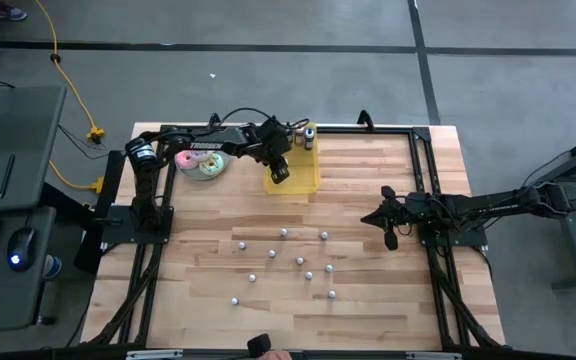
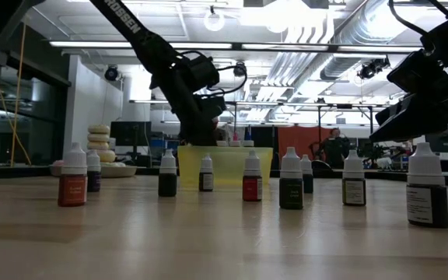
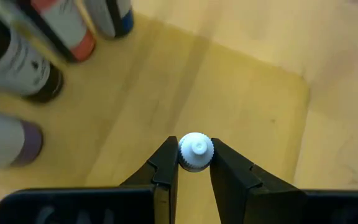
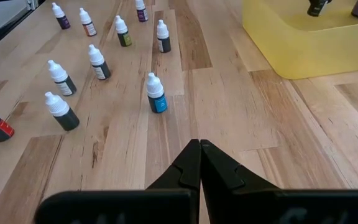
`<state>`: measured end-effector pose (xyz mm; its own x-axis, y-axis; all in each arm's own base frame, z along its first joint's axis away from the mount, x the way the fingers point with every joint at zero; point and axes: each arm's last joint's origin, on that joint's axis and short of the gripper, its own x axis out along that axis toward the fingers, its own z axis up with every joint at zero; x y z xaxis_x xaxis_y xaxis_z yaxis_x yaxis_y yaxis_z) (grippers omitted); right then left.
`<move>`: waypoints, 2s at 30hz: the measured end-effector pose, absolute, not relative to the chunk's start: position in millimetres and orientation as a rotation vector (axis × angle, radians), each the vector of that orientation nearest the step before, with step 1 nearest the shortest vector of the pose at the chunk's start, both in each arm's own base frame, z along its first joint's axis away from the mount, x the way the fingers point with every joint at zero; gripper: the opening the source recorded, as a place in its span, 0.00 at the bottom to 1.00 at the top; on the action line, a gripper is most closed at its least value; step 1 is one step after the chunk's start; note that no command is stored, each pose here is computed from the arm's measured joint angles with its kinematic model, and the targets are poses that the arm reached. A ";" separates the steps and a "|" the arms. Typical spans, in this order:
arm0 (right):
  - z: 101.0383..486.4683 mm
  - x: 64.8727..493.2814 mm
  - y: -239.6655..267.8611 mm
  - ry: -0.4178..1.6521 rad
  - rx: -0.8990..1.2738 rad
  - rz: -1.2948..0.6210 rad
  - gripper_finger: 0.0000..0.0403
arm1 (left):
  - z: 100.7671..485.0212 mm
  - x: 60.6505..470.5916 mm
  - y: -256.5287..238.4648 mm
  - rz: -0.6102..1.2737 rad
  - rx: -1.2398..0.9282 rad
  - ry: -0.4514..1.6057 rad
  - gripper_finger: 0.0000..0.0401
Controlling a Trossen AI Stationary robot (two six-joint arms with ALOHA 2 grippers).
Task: Pick & Place food coloring
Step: Put the right small black food coloring bottle into the yellow bin, then put the small blue food coloring bottle into the yellow bin
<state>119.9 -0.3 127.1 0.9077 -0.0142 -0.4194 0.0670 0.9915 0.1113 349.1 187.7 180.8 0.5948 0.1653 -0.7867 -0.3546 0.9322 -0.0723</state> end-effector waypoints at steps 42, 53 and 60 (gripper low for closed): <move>127.0 119.8 -0.3 0.432 0.124 -0.042 0.00 | 155.8 362.5 182.8 0.244 -0.145 0.910 0.29; 127.1 119.9 -0.3 0.431 0.124 -0.042 0.00 | 157.6 364.6 183.0 0.232 -0.170 0.876 0.37; 127.1 119.9 -0.4 0.431 0.124 -0.042 0.00 | 166.1 363.9 183.0 0.259 -0.181 0.849 0.55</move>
<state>119.9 -0.4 127.1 0.9078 -0.0144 -0.4192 0.0672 0.9915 0.1113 363.9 183.0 166.1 0.6324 0.1532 -0.7593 -0.2964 0.9535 -0.0545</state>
